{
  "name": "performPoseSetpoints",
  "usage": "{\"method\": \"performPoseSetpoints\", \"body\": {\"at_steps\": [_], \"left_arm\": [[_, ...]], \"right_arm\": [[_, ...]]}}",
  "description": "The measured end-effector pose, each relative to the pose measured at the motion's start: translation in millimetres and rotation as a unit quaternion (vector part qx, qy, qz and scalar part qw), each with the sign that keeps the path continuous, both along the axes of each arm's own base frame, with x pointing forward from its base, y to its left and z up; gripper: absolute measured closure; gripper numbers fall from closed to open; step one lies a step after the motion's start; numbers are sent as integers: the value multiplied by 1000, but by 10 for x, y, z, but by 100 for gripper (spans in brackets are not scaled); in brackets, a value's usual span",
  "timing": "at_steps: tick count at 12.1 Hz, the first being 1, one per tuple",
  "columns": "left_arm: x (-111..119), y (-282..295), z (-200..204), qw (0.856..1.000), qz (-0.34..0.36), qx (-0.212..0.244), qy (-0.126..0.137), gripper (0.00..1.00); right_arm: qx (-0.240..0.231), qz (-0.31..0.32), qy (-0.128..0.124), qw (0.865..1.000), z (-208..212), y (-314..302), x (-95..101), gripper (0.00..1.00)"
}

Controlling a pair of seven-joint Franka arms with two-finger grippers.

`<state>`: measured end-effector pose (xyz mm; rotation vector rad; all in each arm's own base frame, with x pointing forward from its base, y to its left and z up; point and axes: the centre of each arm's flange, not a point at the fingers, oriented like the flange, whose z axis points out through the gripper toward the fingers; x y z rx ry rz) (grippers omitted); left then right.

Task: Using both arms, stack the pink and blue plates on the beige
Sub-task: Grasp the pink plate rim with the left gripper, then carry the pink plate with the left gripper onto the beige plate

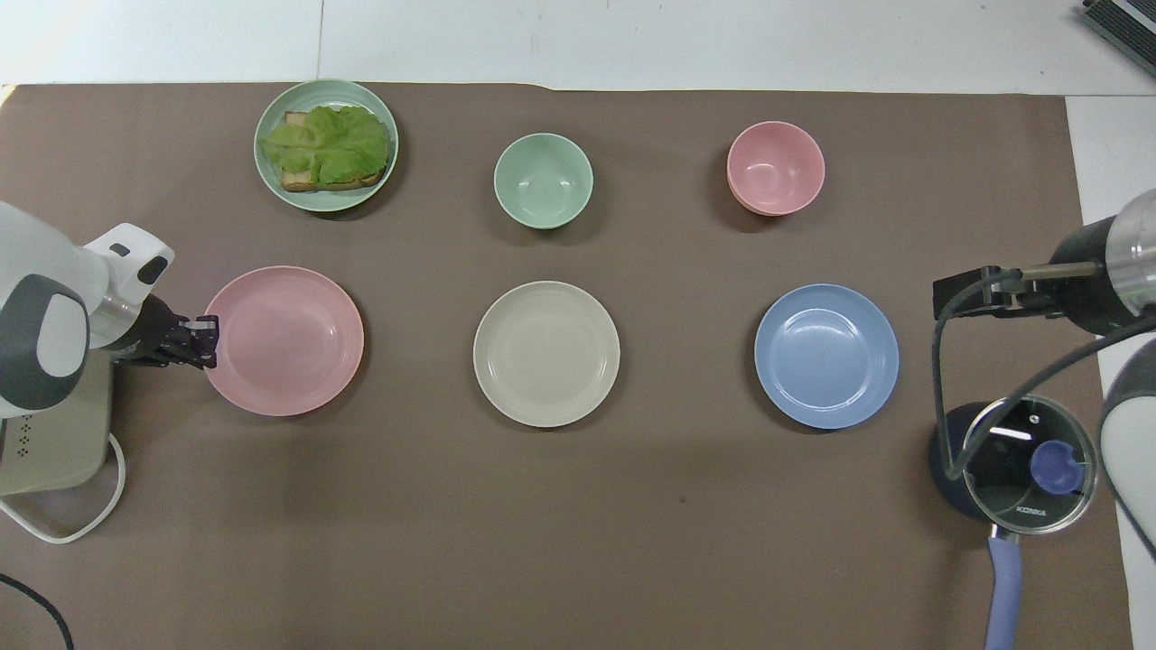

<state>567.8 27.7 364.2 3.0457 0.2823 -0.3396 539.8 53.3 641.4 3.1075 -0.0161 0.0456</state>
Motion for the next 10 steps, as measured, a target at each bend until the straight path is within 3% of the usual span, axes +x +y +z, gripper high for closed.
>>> {"method": "performPoseSetpoints", "body": {"at_steps": [3, 5, 8, 10], "left_arm": [[74, -161, 472, 999, -2, -33, 22, 95], [86, -432, 657, 998, -12, -61, 18, 95], [14, -1323, 695, 997, -30, -70, 21, 95], [-97, -2033, 729, 997, -28, -68, 11, 95]], "right_arm": [[0, 0, 0, 1000, 1, 0, -1, 0], [0, 0, 0, 1000, 5, -1, -3, 0], [0, 0, 0, 1000, 6, -1, -3, 0], [0, 0, 0, 1000, 6, -2, -3, 0]]}}
